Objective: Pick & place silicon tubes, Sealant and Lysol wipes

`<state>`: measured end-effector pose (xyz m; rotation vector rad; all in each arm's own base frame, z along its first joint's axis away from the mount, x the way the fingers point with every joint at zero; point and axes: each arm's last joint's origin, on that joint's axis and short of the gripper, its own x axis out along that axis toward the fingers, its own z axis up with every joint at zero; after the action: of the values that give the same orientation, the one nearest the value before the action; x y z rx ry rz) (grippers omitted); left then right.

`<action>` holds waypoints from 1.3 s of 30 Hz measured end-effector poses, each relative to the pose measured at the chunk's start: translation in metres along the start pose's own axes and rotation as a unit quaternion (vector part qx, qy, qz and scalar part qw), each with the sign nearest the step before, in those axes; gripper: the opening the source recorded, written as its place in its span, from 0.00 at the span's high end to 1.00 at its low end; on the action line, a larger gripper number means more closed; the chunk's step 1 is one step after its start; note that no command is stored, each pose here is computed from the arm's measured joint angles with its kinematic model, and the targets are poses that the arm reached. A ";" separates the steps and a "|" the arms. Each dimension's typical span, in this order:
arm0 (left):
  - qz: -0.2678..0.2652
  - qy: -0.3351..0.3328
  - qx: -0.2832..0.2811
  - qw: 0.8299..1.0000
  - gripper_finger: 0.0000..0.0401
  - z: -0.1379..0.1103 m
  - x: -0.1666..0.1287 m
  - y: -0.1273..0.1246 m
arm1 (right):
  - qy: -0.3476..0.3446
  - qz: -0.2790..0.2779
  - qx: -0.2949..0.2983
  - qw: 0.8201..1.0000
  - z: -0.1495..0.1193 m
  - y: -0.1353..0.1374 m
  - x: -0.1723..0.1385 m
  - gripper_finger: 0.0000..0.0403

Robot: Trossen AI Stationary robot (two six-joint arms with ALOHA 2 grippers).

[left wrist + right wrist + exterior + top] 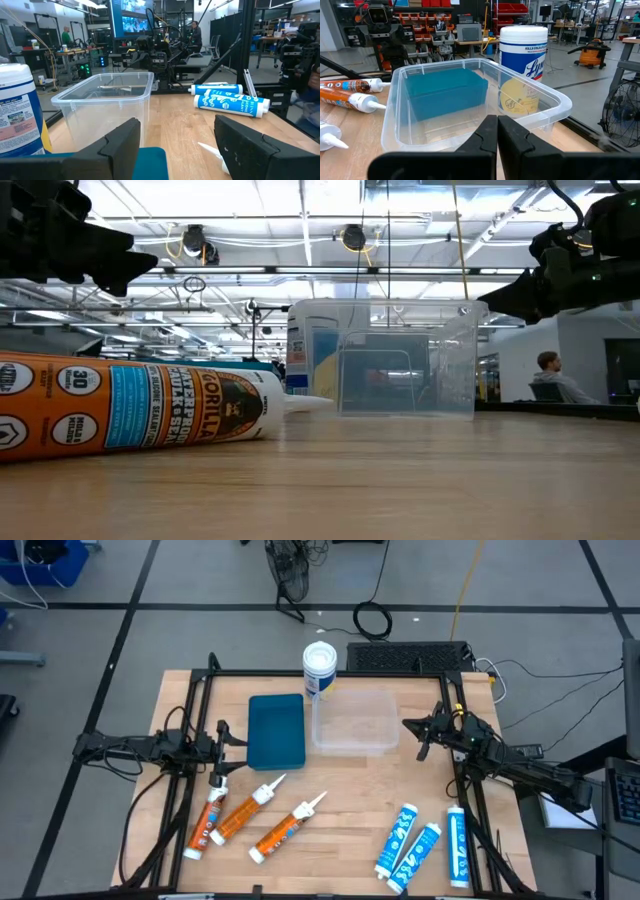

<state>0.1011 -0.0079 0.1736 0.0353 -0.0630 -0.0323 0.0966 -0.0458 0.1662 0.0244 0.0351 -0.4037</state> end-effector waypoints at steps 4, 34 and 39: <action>0.000 0.000 0.000 1.000 0.37 0.000 0.000 0.000 | 0.000 0.000 0.000 1.000 0.000 0.000 0.000 1.00; 0.000 0.000 0.000 1.000 0.37 0.000 0.000 0.000 | -0.139 0.354 0.340 0.860 0.053 0.024 -0.019 1.00; 0.000 0.000 0.000 1.000 0.37 0.000 0.000 0.000 | -0.173 0.479 0.296 0.808 0.083 0.043 -0.034 1.00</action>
<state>0.1011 -0.0079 0.1737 0.0350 -0.0629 -0.0330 0.0848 0.0042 0.2513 0.5675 -0.4586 0.6239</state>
